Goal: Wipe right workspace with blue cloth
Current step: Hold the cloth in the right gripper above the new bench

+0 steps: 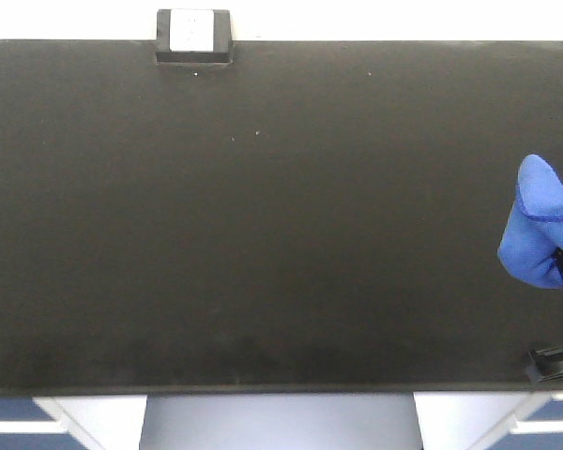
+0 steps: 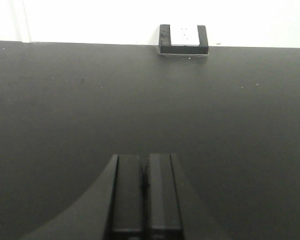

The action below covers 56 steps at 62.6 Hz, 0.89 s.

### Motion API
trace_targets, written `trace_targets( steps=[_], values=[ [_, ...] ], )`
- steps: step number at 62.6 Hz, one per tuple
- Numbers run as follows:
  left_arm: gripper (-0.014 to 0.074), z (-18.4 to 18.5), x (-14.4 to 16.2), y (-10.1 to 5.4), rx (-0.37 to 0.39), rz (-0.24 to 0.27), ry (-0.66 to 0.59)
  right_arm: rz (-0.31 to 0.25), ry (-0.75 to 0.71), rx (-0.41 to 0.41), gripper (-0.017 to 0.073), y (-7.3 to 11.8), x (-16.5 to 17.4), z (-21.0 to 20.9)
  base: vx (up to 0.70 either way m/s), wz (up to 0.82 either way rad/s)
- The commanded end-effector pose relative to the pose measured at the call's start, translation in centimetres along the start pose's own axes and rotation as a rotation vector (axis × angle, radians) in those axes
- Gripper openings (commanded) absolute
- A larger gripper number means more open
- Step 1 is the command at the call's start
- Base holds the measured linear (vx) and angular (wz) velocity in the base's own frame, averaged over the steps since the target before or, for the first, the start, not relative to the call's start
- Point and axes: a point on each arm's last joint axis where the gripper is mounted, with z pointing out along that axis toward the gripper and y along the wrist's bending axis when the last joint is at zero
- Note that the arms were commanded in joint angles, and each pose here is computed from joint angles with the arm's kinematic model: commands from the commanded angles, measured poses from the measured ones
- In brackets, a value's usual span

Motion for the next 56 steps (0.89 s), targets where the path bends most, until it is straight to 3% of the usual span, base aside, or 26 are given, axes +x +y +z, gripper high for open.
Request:
trace_targets(
  steps=[1, 47, 52, 54, 56],
  values=[
    [-0.0006, 0.14, 0.16, -0.13, 0.019, -0.006, -0.070, -0.013, -0.059, 0.012, -0.0003, -0.03, -0.07, -0.12, 0.21, 0.06],
    [-0.0006, 0.14, 0.16, -0.13, 0.019, -0.006, -0.070, -0.009, -0.059, 0.012, -0.0003, -0.03, -0.07, -0.12, 0.05, -0.01],
    [-0.0006, 0.14, 0.16, -0.13, 0.019, -0.006, -0.070, 0.047, -0.060, 0.011, -0.0003, -0.04, -0.08, -0.12, 0.00, 0.00],
    [-0.0006, 0.14, 0.16, -0.13, 0.019, -0.006, -0.070, 0.103, -0.060, 0.012, -0.0003, -0.06, -0.07, -0.12, 0.00, 0.00],
    [-0.0006, 0.14, 0.16, -0.13, 0.019, -0.006, -0.070, 0.205, -0.060, 0.013, -0.0003, -0.10, -0.06, -0.12, 0.00, 0.00]
  ],
)
